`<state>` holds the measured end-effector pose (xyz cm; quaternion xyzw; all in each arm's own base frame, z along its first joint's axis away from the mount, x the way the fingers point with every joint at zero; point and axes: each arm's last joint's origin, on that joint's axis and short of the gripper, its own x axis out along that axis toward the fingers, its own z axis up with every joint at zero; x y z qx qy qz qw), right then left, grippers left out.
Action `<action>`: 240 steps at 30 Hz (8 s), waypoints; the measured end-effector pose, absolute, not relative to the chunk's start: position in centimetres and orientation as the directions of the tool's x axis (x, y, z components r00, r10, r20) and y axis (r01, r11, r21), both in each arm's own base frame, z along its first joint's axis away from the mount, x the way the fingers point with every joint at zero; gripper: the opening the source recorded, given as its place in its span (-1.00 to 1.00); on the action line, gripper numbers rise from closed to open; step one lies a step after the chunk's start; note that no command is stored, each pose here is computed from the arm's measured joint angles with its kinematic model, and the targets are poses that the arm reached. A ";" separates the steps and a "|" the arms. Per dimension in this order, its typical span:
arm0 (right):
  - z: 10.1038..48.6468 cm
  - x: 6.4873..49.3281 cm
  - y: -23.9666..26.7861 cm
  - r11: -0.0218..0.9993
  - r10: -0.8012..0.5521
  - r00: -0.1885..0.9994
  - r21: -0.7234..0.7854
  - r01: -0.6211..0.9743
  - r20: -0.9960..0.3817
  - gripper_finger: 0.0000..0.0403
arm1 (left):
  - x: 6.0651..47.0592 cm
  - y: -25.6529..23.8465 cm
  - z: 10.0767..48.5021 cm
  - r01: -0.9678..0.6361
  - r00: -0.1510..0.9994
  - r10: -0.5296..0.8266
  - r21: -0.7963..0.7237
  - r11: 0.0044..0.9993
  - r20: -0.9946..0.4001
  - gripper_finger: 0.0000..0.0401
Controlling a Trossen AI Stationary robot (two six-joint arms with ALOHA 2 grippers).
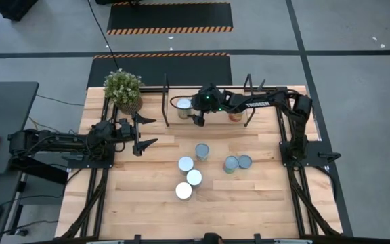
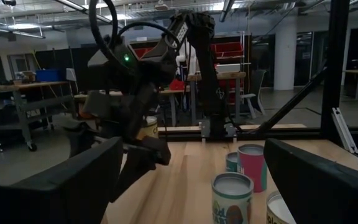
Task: Pick and place cans onto a shelf
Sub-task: Put the canned oranges on the shelf, then put the canned pineapples on the shelf
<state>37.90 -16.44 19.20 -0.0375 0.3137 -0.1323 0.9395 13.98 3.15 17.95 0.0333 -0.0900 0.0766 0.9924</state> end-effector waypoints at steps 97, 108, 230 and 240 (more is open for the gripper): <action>25.4 43.7 -13.1 0.789 -0.572 0.515 -0.600 0.131 -0.638 0.86 | 14.2 3.3 17.6 -0.182 0.976 0.180 0.001 0.983 0.124 0.97; 28.4 43.1 -6.3 0.946 -0.255 0.665 -0.323 0.021 -0.702 0.86 | 15.6 3.7 18.4 -0.195 0.975 0.186 -0.068 0.978 -0.118 0.97; 29.0 45.4 -8.5 0.966 -0.193 0.600 -0.257 -0.022 -0.777 0.65 | 15.8 4.0 19.4 -0.285 0.958 0.281 -0.081 0.955 -0.058 0.97; 28.4 44.5 -13.4 0.966 -0.186 0.614 -0.258 -0.029 -0.767 0.66 | 15.8 4.0 19.4 -0.288 0.957 0.284 -0.079 0.954 -0.054 0.97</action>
